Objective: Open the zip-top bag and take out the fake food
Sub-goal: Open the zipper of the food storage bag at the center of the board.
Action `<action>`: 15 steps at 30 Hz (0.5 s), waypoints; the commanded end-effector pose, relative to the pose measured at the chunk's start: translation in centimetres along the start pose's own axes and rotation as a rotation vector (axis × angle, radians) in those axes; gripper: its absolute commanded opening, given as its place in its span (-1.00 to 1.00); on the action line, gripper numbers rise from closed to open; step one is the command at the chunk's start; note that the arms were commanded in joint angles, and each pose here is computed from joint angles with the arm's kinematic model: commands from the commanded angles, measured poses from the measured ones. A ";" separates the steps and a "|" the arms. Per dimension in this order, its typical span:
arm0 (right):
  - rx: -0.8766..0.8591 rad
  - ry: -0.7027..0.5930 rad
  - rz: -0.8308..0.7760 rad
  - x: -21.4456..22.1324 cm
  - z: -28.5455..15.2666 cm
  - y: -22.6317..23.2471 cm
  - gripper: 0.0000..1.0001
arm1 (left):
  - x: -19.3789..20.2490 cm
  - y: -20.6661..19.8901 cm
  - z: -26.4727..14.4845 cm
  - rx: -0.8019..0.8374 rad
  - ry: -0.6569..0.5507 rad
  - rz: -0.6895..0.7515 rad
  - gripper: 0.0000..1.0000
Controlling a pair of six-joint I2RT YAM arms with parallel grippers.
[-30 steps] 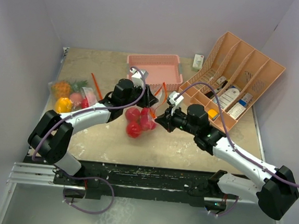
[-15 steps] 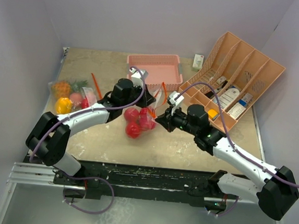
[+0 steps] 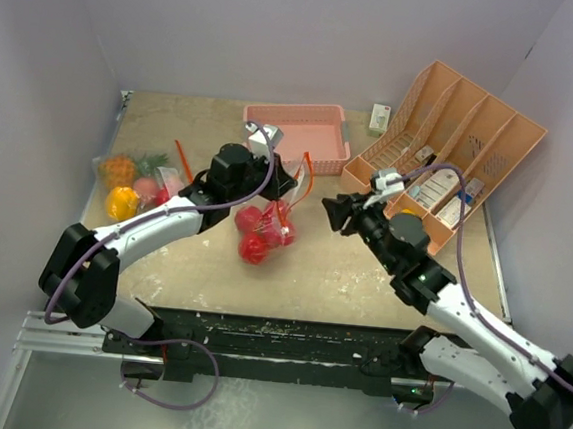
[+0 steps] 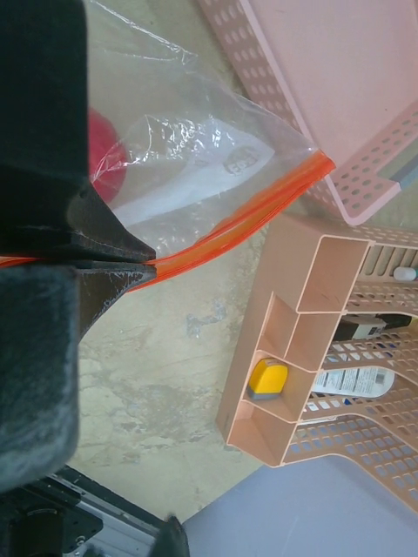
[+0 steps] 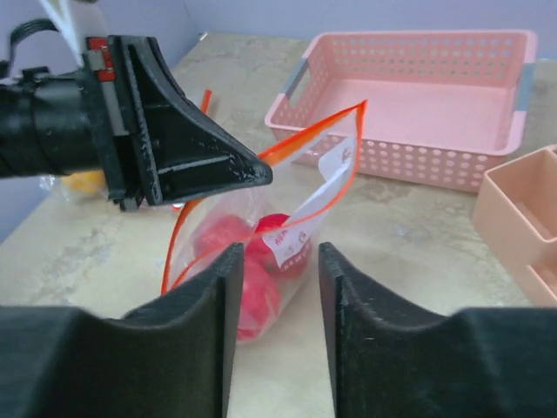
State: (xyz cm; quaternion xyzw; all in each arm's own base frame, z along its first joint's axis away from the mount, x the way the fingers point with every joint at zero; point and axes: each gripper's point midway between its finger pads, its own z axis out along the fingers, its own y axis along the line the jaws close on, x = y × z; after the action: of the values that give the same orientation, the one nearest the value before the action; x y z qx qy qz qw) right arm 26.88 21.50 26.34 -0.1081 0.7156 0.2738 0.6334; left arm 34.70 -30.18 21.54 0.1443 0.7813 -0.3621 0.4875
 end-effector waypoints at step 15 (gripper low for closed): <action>-0.162 0.065 0.173 2.0 10.2 4.0 -1.00 | -3.4 -2.8 -2.5 0.065 -0.131 -0.009 -1.00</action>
State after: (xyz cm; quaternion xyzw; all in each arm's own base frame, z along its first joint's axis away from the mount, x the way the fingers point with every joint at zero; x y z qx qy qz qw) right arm 32.05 28.92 20.40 -0.1199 0.7723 0.3073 0.5429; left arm 33.40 -29.83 23.23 0.1388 0.7686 -0.3760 0.4987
